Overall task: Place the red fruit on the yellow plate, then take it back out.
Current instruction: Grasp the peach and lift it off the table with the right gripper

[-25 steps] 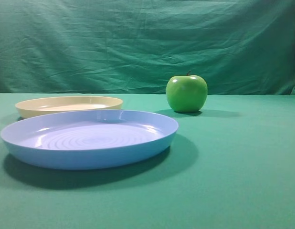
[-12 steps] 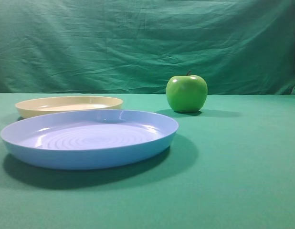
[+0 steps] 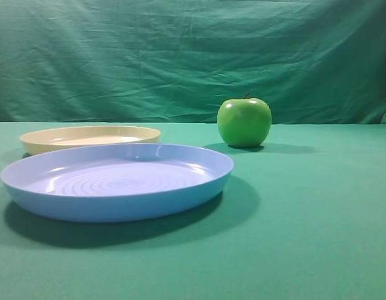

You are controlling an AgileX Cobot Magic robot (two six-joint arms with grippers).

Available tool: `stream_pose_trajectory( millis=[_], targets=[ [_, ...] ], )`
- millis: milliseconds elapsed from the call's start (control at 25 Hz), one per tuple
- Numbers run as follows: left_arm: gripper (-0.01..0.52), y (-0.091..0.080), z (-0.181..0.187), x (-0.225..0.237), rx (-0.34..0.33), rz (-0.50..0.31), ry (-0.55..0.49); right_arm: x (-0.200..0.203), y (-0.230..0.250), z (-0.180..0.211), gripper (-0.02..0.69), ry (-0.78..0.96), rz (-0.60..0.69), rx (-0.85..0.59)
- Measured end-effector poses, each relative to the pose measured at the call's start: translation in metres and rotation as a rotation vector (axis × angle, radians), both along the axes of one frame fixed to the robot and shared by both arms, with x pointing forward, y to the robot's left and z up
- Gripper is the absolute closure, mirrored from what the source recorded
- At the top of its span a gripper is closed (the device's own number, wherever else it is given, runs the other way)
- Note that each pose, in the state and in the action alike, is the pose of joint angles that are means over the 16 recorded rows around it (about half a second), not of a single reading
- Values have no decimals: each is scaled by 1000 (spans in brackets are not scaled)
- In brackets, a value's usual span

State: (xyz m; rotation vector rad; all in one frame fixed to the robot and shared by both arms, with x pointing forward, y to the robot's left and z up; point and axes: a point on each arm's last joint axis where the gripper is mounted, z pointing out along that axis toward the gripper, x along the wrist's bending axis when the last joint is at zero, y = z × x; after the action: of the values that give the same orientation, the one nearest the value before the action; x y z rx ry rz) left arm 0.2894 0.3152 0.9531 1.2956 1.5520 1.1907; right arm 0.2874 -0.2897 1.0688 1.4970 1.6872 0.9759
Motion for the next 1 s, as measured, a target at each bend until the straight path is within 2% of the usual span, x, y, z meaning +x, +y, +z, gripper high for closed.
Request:
stream_pose_trajectory(
  millis=[200, 400, 720, 880, 1000],
  targets=[
    [514, 0, 0, 0, 0, 0, 0, 12, 6, 30, 665, 195, 50, 40],
    [514, 0, 0, 0, 0, 0, 0, 34, 12, 37, 665, 403, 115, 63],
    [514, 0, 0, 0, 0, 0, 0, 79, 23, 14, 665, 686, 192, -4],
    [514, 0, 0, 0, 0, 0, 0, 100, 30, -1, 656, 755, 214, -69],
    [514, 0, 0, 0, 0, 0, 0, 115, 34, -11, 616, 777, 225, -113]
  ],
)
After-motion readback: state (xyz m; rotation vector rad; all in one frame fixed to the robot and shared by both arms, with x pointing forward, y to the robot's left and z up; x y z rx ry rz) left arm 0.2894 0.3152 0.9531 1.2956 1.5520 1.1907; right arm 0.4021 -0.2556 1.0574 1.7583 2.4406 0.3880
